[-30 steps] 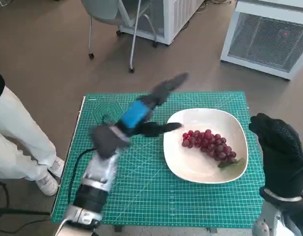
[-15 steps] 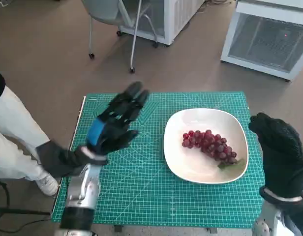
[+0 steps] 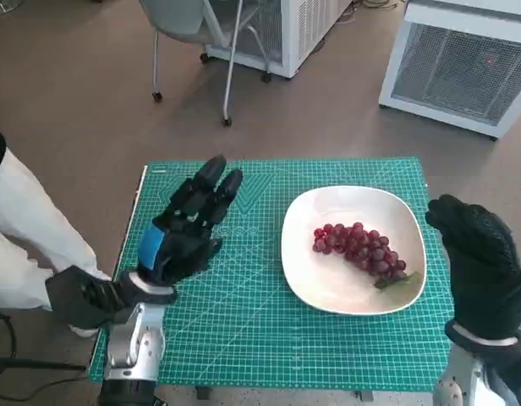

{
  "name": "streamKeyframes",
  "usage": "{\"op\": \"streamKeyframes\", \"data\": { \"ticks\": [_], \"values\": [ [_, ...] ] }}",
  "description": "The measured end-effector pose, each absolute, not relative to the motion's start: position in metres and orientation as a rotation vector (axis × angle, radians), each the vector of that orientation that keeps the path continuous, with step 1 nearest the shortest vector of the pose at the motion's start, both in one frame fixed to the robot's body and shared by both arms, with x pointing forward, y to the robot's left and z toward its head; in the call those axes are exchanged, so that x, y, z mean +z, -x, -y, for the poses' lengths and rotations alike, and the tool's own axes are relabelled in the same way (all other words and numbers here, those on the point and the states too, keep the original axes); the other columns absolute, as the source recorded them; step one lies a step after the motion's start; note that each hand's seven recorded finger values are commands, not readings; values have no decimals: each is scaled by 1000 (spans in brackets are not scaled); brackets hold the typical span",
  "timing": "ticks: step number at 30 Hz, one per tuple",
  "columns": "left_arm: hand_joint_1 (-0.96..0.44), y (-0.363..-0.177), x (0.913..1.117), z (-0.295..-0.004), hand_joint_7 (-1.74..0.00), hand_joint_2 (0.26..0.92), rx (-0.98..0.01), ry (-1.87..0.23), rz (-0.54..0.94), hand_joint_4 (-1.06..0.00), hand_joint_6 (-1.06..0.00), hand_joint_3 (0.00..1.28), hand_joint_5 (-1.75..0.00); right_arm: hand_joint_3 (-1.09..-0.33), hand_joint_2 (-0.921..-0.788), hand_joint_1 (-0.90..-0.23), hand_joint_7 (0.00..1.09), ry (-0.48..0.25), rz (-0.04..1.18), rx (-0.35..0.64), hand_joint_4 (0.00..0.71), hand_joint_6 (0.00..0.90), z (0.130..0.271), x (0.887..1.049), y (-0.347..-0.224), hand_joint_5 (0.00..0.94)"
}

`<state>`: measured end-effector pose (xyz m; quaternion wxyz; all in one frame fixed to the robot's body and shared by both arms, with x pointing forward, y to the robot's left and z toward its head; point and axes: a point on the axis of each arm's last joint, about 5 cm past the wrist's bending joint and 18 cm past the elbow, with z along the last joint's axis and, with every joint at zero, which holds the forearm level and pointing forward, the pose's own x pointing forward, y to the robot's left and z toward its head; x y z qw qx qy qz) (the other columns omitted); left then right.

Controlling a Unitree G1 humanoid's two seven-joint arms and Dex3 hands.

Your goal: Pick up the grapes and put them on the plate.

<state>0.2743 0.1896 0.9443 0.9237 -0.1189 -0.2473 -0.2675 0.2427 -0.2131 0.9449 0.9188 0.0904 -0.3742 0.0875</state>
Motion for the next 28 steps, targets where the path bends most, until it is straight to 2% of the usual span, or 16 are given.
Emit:
{"op": "streamKeyframes", "data": {
  "ticks": [28],
  "values": [
    [-562, -265, 939, -188, 0, 921, -521, 262, 505, -123, -185, 327, -1, -559, -921, -402, 753, -207, 771, 204, 631, 294, 213, 946, -247, 82]
  ]
}}
